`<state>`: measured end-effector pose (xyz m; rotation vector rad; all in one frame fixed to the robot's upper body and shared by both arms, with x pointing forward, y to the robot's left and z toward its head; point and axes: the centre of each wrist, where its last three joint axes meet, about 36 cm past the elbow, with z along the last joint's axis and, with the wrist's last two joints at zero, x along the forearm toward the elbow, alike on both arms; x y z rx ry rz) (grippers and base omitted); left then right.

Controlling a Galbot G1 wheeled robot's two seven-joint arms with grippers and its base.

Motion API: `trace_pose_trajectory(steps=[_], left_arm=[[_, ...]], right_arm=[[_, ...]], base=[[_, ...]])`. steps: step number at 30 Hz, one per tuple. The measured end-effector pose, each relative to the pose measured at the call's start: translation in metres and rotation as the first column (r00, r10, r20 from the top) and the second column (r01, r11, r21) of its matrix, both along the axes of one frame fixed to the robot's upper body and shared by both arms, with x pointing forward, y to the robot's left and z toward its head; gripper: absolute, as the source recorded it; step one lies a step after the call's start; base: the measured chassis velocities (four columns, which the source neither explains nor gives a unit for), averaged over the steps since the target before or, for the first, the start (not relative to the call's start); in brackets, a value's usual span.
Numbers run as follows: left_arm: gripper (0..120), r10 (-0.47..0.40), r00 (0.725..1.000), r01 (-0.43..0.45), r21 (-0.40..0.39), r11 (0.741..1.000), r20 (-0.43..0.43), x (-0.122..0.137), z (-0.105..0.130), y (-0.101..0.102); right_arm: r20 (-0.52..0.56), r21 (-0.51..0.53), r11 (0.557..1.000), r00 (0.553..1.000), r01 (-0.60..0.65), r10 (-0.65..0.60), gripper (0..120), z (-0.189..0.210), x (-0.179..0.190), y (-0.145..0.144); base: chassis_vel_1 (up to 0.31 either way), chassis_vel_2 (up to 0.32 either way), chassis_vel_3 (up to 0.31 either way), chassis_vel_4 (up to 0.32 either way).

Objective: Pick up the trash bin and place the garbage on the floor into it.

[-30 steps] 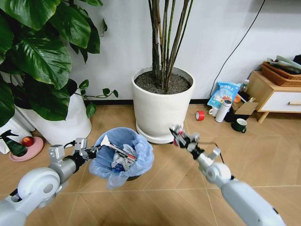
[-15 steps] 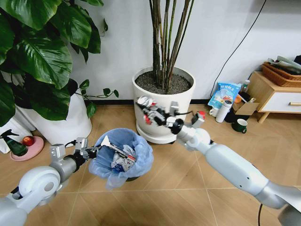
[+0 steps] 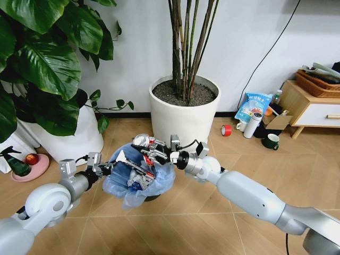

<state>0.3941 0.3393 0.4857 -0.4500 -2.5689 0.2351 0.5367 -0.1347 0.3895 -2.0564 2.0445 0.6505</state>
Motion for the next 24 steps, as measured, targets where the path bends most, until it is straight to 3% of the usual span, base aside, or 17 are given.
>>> trace_pose_trajectory(steps=[16,20,21,24], left_arm=[[0,0.0,1.0,0.0,-0.004,1.0,-0.003,-0.001,0.0,-0.003],[0,0.012,1.0,-0.012,-0.001,1.0,-0.005,-0.003,-0.001,-0.001],[0,0.012,1.0,-0.012,-0.001,1.0,-0.005,-0.003,-0.001,-0.001],[0,0.023,1.0,-0.023,0.003,1.0,-0.004,-0.008,-0.003,0.002]], right_arm=[[0.005,-0.045,0.999,1.0,0.027,-0.027,82,-0.004,0.002,-0.008],[-0.071,-0.073,0.972,0.971,0.225,-0.23,98,-0.012,0.004,-0.026],[-0.071,-0.073,0.972,0.971,0.225,-0.23,98,-0.012,0.004,-0.026],[-0.113,-0.185,0.849,0.848,0.494,-0.518,100,-0.027,-0.003,-0.074]], base=[[0.0,0.0,0.0,0.0],[0.0,0.0,0.0,0.0],[0.0,0.0,0.0,0.0],[0.0,0.0,0.0,0.0]])
